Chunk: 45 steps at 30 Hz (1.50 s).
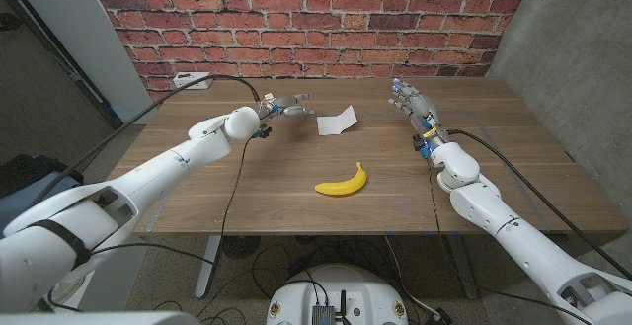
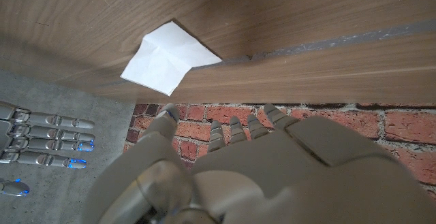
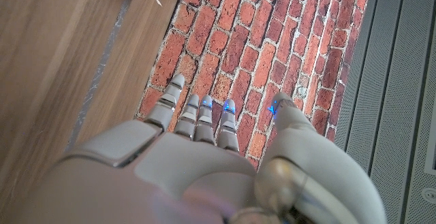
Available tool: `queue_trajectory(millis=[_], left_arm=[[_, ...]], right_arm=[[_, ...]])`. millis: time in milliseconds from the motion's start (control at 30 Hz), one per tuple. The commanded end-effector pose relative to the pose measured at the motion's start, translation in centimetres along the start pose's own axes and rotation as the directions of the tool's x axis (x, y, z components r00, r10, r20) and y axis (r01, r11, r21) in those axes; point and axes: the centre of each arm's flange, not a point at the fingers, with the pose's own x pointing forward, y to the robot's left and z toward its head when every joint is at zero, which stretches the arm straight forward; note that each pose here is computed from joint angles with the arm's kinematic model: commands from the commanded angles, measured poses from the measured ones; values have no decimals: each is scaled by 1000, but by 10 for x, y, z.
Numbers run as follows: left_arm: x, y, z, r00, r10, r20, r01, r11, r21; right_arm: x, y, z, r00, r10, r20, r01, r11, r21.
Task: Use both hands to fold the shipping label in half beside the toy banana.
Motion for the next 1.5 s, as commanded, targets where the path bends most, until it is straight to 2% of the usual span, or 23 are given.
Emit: queue_trajectory(millis=[33,467,1067,1500], left_arm=[[10,-7,3,999,-53,9,53,998,30],[18,-18,11,993,-117,22,115,991,73],[20,-29,20,986,-167,26,163,980,112],[24,-35,20,977,-211,9,208,968,143]], right_arm=[[6,7,1,1000,29,7,-29,1000,-1],[10,14,1,998,59,7,-59,998,-1],[7,19,-1,997,72,5,-72,997,8],[13,27,-4,995,97,-7,-97,995,7]])
